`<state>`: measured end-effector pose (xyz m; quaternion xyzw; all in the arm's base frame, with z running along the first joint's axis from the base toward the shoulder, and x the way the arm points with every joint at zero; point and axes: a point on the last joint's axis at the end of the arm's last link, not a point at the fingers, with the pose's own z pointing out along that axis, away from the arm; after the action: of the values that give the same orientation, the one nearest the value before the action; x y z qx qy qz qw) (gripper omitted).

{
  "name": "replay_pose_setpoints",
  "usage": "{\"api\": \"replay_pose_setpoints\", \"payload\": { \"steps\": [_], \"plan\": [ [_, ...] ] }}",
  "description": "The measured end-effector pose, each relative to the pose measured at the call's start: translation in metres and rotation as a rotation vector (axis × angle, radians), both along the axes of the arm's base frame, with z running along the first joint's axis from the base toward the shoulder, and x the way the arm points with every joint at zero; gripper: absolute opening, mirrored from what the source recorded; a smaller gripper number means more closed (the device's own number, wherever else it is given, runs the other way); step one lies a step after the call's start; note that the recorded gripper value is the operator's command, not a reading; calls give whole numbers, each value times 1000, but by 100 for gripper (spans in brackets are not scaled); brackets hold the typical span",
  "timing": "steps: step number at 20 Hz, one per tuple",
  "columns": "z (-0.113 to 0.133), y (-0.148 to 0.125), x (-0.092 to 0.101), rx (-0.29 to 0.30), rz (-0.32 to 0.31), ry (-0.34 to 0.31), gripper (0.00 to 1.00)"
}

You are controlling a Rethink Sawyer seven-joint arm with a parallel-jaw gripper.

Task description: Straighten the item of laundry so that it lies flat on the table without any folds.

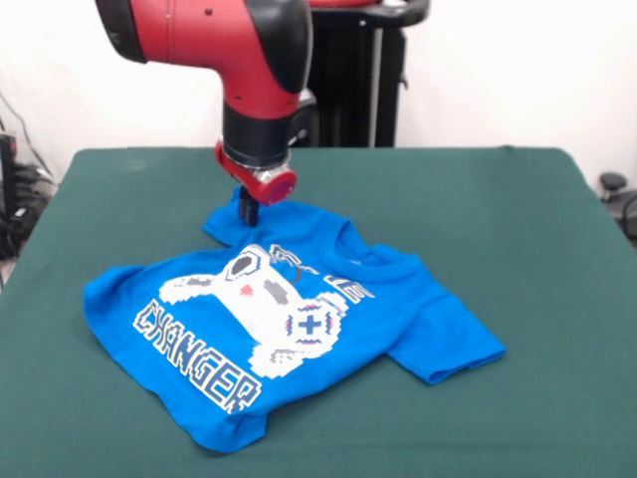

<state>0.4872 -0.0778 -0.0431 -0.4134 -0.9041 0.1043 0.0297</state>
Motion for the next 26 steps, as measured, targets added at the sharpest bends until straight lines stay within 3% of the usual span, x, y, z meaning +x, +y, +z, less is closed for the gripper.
{"api": "replay_pose_setpoints", "payload": {
  "steps": [10, 11, 26],
  "plan": [
    [0, -2, 0, 14, -13, -3, 0],
    [0, -3, -1, 12, -11, -1, 100],
    [1, -2, -3, 6, 13, -2, 100]
  ]
}}
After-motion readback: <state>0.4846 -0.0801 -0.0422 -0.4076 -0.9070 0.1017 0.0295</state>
